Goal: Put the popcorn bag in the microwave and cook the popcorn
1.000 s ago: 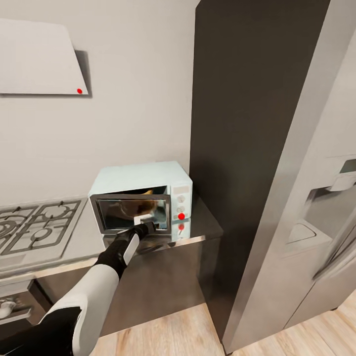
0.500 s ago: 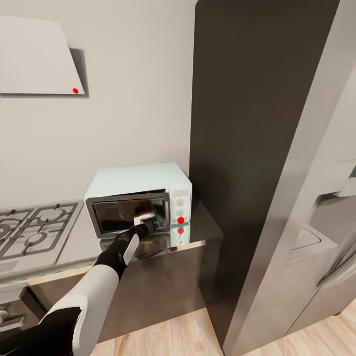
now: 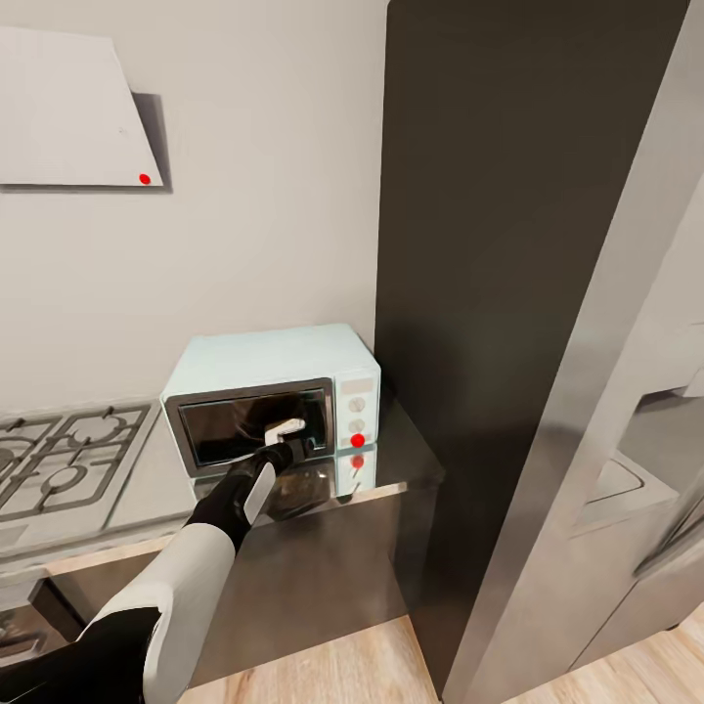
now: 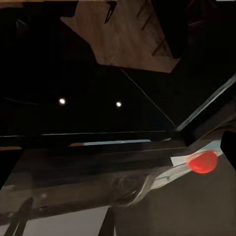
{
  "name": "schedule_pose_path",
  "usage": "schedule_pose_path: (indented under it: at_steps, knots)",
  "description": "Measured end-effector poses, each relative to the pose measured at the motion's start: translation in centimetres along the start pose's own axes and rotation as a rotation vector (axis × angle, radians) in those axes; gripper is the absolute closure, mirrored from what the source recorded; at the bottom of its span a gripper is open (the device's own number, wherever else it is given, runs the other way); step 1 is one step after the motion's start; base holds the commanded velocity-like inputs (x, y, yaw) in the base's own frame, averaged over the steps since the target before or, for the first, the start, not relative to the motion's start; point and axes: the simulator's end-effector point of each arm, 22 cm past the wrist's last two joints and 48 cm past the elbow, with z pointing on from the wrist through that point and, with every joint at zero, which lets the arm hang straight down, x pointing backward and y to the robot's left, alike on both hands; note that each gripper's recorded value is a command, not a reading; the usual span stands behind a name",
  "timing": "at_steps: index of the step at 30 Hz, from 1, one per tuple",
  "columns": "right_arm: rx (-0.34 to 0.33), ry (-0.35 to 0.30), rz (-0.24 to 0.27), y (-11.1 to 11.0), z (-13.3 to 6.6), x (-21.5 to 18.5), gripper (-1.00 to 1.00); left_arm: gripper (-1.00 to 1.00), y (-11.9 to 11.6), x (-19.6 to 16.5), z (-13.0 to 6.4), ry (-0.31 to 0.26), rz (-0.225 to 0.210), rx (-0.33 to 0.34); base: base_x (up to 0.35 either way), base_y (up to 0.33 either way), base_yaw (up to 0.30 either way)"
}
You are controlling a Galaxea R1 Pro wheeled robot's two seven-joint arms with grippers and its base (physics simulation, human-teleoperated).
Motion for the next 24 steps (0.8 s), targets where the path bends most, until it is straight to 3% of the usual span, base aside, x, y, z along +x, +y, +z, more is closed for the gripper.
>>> schedule_pose_path:
  at_steps: [14, 24]
  knots:
    - [0.0, 0.0, 0.0, 0.01, 0.0, 0.0, -1.0, -1.0, 0.0, -0.01, 0.0, 0.0, -0.001, 0.0, 0.012, 0.0, 0.0]
    - [-0.002, -0.004, 0.0, 0.03, 0.06, -0.23, -1.0, -1.0, 0.62, 0.55, -0.52, -0.018, -0.003, -0.002, -0.318, 0.0, 0.0]
